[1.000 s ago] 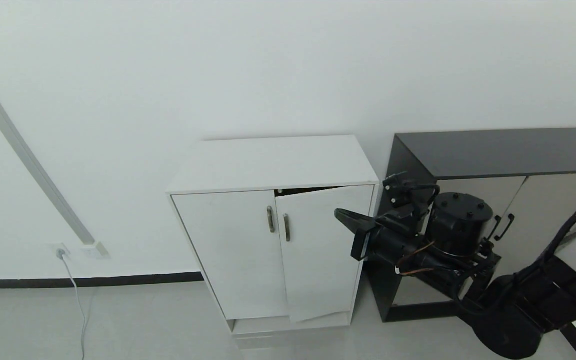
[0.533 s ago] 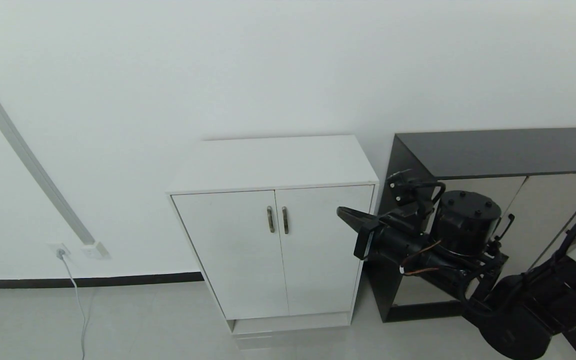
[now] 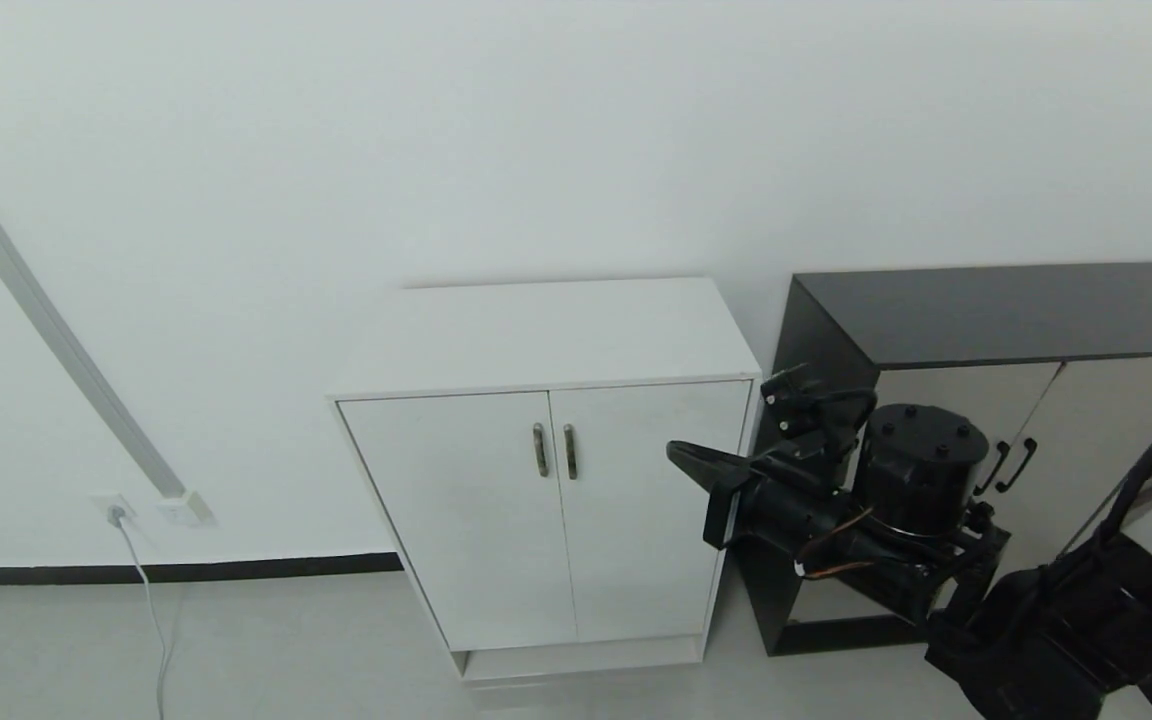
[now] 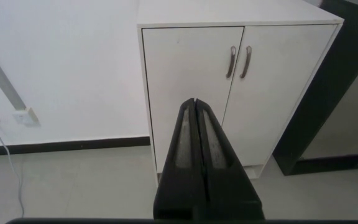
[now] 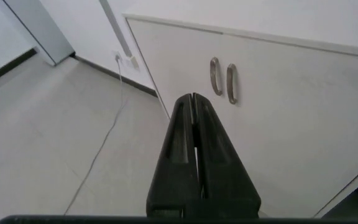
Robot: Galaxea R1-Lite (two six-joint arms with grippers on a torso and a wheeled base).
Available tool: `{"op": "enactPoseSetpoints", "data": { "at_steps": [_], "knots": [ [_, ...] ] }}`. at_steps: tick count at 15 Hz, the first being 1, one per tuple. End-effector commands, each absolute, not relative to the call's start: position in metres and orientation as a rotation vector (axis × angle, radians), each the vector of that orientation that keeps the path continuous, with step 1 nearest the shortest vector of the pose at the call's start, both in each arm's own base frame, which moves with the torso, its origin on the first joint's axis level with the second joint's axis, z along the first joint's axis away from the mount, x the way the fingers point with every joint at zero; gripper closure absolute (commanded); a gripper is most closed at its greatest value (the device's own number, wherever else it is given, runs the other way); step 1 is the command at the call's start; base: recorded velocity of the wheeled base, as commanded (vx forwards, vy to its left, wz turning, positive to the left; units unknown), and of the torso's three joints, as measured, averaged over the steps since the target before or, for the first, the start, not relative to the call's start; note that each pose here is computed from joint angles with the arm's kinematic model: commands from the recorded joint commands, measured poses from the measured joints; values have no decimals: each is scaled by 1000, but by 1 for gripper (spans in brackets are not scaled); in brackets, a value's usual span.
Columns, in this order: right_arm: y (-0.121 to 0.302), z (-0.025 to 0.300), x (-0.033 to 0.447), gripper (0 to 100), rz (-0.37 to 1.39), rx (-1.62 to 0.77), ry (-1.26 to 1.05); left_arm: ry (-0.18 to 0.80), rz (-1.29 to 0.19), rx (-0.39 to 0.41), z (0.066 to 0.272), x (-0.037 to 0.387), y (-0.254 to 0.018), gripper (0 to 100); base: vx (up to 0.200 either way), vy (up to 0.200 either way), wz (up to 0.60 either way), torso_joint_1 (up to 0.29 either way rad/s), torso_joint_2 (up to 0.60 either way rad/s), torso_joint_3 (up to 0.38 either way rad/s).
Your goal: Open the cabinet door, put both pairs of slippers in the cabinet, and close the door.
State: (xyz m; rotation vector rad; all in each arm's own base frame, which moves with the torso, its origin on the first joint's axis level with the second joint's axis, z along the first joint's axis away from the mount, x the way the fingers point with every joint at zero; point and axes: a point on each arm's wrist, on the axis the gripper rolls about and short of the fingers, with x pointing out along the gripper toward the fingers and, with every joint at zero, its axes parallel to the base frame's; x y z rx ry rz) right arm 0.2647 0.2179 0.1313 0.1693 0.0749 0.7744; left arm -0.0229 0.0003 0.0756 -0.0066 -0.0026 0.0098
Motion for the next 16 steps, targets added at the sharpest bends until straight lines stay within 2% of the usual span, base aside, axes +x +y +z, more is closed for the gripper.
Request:
{"op": "enactPoseSetpoints", "data": {
  "at_steps": [1,2,8,13,16],
  "knots": [
    [221,113,266,100,772,139,125,-2,11,-8,76,-23,0,100,200,0,0,17,2,-2],
    [223,104,267,100,773,120,148,-2,11,-6,76,-23,0,100,200,0,0,17,12,2],
    [242,57,288,100,755,90,238,-2,11,-9,76,-23,0,100,0,0,0,0,0,0],
    [253,35,314,100,694,90,229,-2,12,-9,76,-23,0,100,0,0,0,0,0,0],
    [248,46,312,100,683,97,208,-2,12,-9,76,-23,0,100,0,0,0,0,0,0]
  ]
}}
